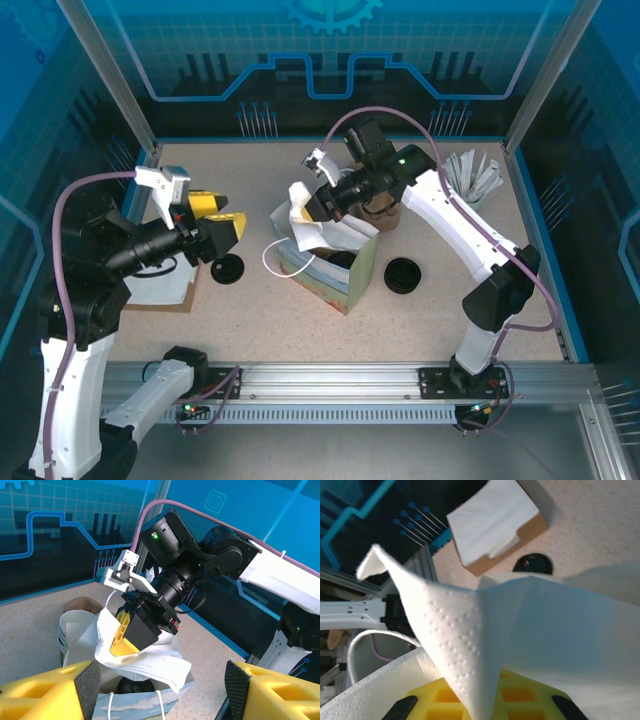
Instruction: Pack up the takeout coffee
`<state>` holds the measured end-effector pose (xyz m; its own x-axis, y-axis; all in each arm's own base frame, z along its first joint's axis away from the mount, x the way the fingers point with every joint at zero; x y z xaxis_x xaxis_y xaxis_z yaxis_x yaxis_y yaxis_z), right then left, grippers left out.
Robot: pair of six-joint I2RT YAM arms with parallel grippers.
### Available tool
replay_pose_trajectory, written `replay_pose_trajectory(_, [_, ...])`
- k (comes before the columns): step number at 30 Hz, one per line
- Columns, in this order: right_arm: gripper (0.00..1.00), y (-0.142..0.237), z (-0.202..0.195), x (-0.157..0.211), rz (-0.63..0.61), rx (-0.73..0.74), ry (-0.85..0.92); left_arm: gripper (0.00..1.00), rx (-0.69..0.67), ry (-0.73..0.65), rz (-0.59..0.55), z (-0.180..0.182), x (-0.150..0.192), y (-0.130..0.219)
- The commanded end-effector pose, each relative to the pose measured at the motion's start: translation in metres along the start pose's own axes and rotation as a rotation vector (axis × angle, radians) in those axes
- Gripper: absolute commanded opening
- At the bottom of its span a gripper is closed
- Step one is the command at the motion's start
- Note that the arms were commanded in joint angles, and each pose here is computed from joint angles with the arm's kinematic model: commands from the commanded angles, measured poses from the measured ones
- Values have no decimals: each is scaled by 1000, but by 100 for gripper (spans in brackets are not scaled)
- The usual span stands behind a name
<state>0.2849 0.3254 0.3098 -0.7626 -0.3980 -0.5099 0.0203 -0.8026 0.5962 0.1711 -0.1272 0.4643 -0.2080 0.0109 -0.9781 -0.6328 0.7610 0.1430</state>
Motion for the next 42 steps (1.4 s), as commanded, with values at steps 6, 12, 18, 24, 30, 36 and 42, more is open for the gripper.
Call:
replay_pose_trajectory(6, [13,-12,-31,31,136,228,27,70,-2,-2,-3,0,-3,0])
replay_pose_trajectory(12, [17,-26,-48,43,219,373,58,70,-1,3,0,0,-2,-1])
replay_pose_trajectory(18, [19,-36,-64,46,275,488,67,70,-1,7,5,1,0,-1])
replay_pose_trajectory(24, [25,-44,-74,49,344,606,109,70,1,7,7,1,1,-2])
replay_pose_trajectory(30, [39,-39,-69,40,322,653,143,70,0,7,8,1,2,-2])
replay_pose_trajectory(36, [54,-19,-41,22,220,607,166,70,0,5,7,2,2,-3])
replay_pose_trajectory(42, [63,2,-19,14,167,586,163,71,-15,11,14,5,5,-3])
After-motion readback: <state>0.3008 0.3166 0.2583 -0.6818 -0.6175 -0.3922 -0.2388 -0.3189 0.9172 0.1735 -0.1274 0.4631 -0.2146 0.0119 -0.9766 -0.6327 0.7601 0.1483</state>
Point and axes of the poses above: each hand's point on the last joint's axis, 136 mm out from that joint toward the fingers, its own y axis back along the fingers, its own z axis along the line the jaws close on, x = y × z, the point moved 2 cm from there along y, back along the fingers, and after that the axes turned 11 degrees about -y, right-handed, at the moved point
